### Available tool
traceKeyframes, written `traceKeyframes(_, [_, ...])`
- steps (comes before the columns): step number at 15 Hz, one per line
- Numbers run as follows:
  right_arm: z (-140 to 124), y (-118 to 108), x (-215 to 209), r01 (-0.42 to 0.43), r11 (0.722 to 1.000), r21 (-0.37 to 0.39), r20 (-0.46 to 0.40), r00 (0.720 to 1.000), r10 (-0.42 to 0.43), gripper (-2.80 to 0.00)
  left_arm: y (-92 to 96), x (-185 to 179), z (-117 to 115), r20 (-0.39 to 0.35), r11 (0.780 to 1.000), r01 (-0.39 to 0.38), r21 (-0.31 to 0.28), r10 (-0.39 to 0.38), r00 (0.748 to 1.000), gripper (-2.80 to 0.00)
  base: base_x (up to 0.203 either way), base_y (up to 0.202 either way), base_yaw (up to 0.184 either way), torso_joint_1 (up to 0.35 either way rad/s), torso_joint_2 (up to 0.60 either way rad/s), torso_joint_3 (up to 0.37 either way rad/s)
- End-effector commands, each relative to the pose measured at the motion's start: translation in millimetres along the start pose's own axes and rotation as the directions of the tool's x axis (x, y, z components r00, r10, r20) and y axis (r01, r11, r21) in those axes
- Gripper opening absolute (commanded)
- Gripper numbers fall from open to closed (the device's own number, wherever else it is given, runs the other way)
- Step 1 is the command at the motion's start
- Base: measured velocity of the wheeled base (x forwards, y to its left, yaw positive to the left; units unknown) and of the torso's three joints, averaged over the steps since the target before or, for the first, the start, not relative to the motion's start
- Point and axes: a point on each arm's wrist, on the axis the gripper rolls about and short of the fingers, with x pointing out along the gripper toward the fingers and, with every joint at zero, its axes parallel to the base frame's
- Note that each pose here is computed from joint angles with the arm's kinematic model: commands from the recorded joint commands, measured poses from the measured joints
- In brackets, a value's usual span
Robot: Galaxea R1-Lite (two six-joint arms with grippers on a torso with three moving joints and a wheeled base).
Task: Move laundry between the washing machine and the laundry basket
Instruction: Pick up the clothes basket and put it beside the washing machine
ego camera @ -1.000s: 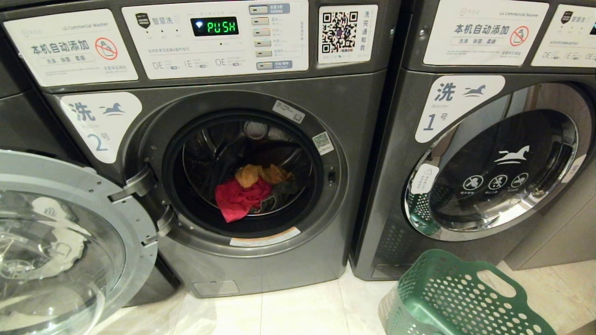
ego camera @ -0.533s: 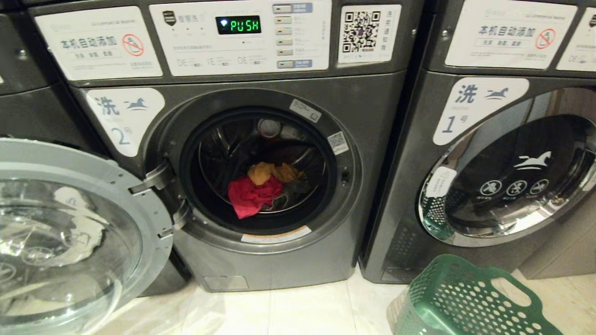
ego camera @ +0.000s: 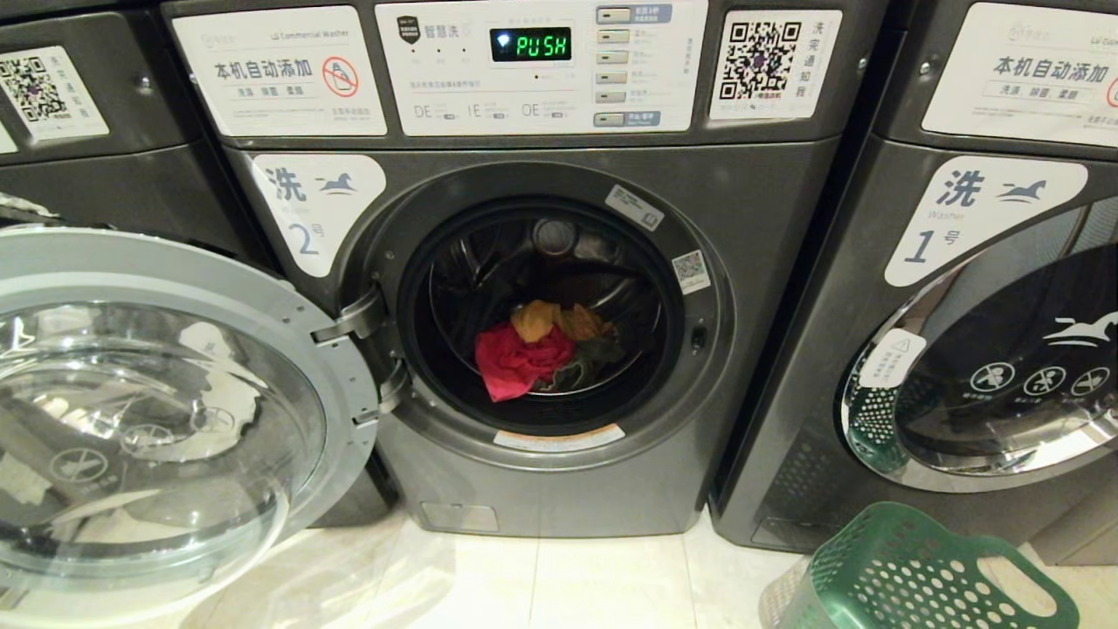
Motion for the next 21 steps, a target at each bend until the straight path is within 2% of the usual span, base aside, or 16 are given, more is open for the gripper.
traceKeyframes(1, [0,0,0,0.000,1.000,0.003,-0.001,1.000,0.000,-2.80,0.0,0,0,-0.001,1.000,0.000,0.001,0.000,1.000,-2.80,0.000,0.000,0.000,0.000,0.00,0.000])
traceKeyframes(5, [0,0,0,0.002,1.000,-0.016,-0.013,1.000,-0.003,-2.80,0.0,0,0,-0.003,1.000,0.000,0.002,0.000,1.000,-2.80,0.000,0.000,0.000,0.000,0.00,0.000])
traceKeyframes(7, [2,0,-1,-0.002,0.997,-0.078,-0.008,1.000,0.001,-2.80,-0.1,0,0,-0.003,1.000,0.001,0.006,-0.001,1.000,-2.80,0.000,0.000,0.000,0.000,0.00,0.000])
traceKeyframes(8, [13,1,-4,-0.002,0.994,-0.111,0.009,1.000,0.003,-2.80,-0.2,0,0,0.000,1.000,0.009,0.006,-0.009,1.000,-2.80,0.000,0.000,0.000,0.000,0.00,0.000])
traceKeyframes(10, [56,3,-12,0.000,0.991,-0.134,0.027,1.000,0.004,-2.80,-0.5,0,0,0.002,1.000,0.021,0.006,-0.021,1.000,-2.80,0.000,0.000,0.000,0.000,0.00,0.000])
traceKeyframes(12, [105,5,2,0.000,0.996,-0.094,-0.056,0.998,-0.005,-2.80,-0.4,0,0,0.001,1.000,0.018,0.004,-0.018,1.000,-2.80,0.000,0.000,0.000,0.000,0.00,0.000])
traceKeyframes(13, [125,7,23,0.004,0.998,-0.057,-0.148,0.989,-0.012,-2.80,-0.2,0,0,0.000,1.000,0.010,-0.010,-0.010,1.000,-2.80,0.000,0.000,0.000,0.000,0.00,0.000])
traceKeyframes(14, [136,8,50,0.018,1.000,-0.024,-0.263,0.965,-0.024,-2.80,-0.2,0,0,0.001,1.000,0.010,-0.025,-0.010,1.000,-2.80,0.000,0.000,0.000,0.000,0.00,0.000])
traceKeyframes(15, [138,9,79,0.043,0.999,-0.004,-0.382,0.923,-0.042,-2.80,-0.1,0,0,0.002,0.999,0.005,-0.039,-0.005,1.000,-2.80,0.000,0.000,0.000,0.000,0.00,0.000])
traceKeyframes(16, [133,9,106,0.071,0.997,0.005,-0.490,0.870,-0.060,-2.80,0.1,0,0,0.001,0.999,-0.006,-0.049,0.006,1.000,-2.80,0.000,0.000,0.000,0.000,0.00,0.000])
traceKeyframes(18, [113,8,154,0.126,0.992,0.002,-0.674,0.733,-0.092,-2.80,0.2,0,0,0.002,0.998,-0.010,-0.062,0.010,1.000,-2.80,0.000,0.000,0.000,0.000,0.00,0.000])
traceKeyframes(20, [87,7,193,0.164,0.986,-0.020,-0.803,0.585,-0.113,-2.80,0.2,0,0,0.002,0.998,-0.010,-0.063,0.010,1.000,-2.80,0.000,0.000,0.000,0.000,0.00,0.000])
traceKeyframes(21, [72,7,208,0.178,0.983,-0.031,-0.845,0.521,-0.121,-2.80,0.2,0,0,0.002,0.998,-0.010,-0.063,0.010,1.000,-2.80,0.000,0.000,0.000,0.000,0.00,0.000])
